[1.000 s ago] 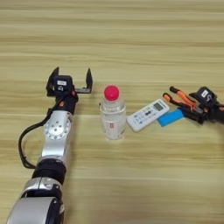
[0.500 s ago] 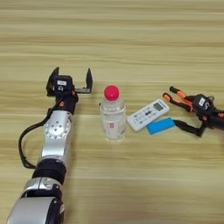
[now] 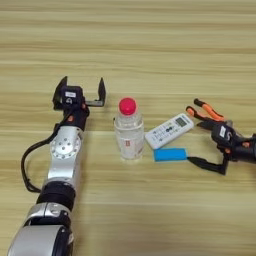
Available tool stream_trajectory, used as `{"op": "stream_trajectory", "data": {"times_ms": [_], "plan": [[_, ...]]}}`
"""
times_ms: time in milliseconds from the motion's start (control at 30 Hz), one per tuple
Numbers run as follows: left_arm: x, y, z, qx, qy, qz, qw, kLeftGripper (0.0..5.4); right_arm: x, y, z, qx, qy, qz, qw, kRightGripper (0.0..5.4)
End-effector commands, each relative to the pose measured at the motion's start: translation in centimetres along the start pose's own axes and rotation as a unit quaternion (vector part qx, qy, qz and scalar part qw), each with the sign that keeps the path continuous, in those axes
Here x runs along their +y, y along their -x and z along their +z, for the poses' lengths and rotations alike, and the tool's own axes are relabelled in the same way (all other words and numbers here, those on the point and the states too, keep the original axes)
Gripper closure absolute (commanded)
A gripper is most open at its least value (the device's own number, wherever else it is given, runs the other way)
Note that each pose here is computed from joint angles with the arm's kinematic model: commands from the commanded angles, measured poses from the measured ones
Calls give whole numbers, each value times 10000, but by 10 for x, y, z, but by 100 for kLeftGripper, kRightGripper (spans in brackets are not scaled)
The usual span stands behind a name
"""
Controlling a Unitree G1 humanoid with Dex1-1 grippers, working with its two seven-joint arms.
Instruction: Move the objects on the table
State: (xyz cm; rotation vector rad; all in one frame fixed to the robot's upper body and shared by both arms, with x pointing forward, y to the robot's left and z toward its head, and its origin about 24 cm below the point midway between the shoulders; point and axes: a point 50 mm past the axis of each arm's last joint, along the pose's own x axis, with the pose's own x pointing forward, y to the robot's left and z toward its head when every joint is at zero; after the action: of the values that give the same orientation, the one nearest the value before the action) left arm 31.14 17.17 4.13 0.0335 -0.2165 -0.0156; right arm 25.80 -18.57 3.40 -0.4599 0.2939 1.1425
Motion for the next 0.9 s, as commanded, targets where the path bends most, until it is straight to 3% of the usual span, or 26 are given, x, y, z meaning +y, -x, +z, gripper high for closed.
{"op": "stream_trajectory", "data": {"times_ms": [33,600,900], "plan": [[-1,-2,3,-71,-14,-22,10000,0,12,3,-8,191,-154,348,9991,1],[-1,-2,3,-67,-17,-22,10000,0,26,-2,-2,-85,-334,858,9957,1],[-2,-2,3,-61,-16,-30,10000,0,22,-15,-3,-265,-673,851,9937,1]]}}
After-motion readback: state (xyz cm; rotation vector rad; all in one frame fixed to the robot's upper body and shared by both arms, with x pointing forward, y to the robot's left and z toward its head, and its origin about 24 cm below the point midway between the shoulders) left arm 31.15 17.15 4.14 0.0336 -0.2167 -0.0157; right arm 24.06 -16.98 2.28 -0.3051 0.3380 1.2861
